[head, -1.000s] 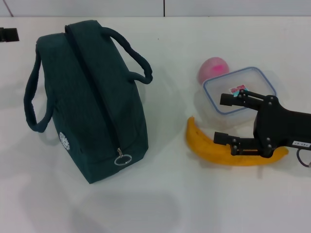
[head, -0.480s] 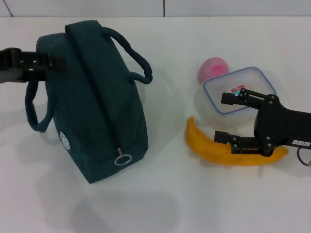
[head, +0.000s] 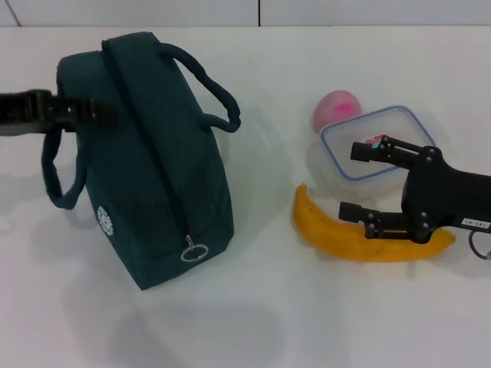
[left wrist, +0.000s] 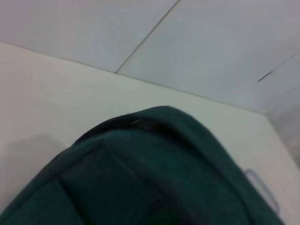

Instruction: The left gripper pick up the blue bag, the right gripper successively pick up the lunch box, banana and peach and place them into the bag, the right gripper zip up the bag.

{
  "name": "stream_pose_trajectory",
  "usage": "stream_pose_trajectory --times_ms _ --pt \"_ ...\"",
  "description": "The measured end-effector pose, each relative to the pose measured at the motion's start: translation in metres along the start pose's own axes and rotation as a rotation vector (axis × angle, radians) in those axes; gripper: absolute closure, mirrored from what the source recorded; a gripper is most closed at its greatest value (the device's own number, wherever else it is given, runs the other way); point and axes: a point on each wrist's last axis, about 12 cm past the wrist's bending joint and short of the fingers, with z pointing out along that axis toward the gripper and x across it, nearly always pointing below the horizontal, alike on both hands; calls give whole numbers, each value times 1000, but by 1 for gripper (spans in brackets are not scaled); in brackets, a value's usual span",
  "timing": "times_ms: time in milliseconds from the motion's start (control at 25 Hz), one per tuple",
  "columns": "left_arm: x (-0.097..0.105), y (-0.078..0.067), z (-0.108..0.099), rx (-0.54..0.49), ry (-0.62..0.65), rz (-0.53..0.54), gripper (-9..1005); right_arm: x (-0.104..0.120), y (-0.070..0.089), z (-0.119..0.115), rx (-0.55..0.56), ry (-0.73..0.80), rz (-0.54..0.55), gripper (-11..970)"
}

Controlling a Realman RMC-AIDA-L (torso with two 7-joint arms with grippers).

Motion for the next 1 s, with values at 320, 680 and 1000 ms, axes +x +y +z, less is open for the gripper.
stream_pose_trajectory --times_ms 320,680,1000 --pt "-3 6 6 -59 57 -2 331 0 0 -1 18 -17 11 114" --pt "-3 5 8 -51 60 1 601 1 -2 -2 39 -15 21 116" --pt "-3 -9 21 27 85 31 883 5 -10 -10 173 -50 124 117"
